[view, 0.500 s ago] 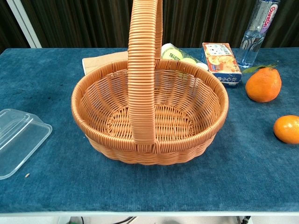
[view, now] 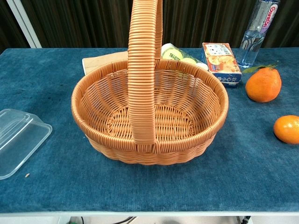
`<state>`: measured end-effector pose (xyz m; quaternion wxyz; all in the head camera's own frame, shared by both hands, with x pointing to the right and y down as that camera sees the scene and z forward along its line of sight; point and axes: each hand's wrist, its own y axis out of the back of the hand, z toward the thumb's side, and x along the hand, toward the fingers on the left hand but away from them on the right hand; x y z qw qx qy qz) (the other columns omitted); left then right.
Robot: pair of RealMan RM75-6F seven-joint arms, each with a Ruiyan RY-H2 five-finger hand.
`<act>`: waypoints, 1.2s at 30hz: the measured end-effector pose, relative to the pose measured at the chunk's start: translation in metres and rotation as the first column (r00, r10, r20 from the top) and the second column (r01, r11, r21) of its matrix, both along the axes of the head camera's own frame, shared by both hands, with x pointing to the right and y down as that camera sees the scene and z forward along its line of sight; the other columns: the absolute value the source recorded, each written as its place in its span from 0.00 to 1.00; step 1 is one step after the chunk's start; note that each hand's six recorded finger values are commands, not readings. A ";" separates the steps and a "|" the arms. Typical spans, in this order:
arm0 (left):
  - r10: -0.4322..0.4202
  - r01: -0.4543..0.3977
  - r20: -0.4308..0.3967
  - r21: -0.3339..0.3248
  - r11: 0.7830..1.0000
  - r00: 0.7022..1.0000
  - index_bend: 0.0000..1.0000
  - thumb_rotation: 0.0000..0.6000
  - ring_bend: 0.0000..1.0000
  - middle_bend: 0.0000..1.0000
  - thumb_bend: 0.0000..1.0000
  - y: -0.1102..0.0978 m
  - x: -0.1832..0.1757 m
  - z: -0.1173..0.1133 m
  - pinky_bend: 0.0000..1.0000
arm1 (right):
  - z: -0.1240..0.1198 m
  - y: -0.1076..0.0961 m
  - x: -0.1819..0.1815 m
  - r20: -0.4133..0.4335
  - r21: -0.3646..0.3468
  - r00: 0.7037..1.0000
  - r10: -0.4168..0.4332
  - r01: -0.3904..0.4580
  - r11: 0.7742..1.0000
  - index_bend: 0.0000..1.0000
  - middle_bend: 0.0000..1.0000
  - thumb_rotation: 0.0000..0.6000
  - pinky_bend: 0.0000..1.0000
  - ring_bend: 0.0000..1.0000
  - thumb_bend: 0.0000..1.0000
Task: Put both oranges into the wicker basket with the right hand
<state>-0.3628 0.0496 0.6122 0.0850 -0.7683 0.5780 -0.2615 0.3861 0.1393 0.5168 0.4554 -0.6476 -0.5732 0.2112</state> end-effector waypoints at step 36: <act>0.221 -0.240 0.852 -0.117 0.964 0.475 0.25 0.81 0.15 0.22 0.06 0.144 -0.097 0.000 0.36 | 0.164 0.069 -0.002 -0.572 -0.710 0.735 -0.363 -0.224 0.667 0.00 0.06 1.00 0.15 0.00 0.29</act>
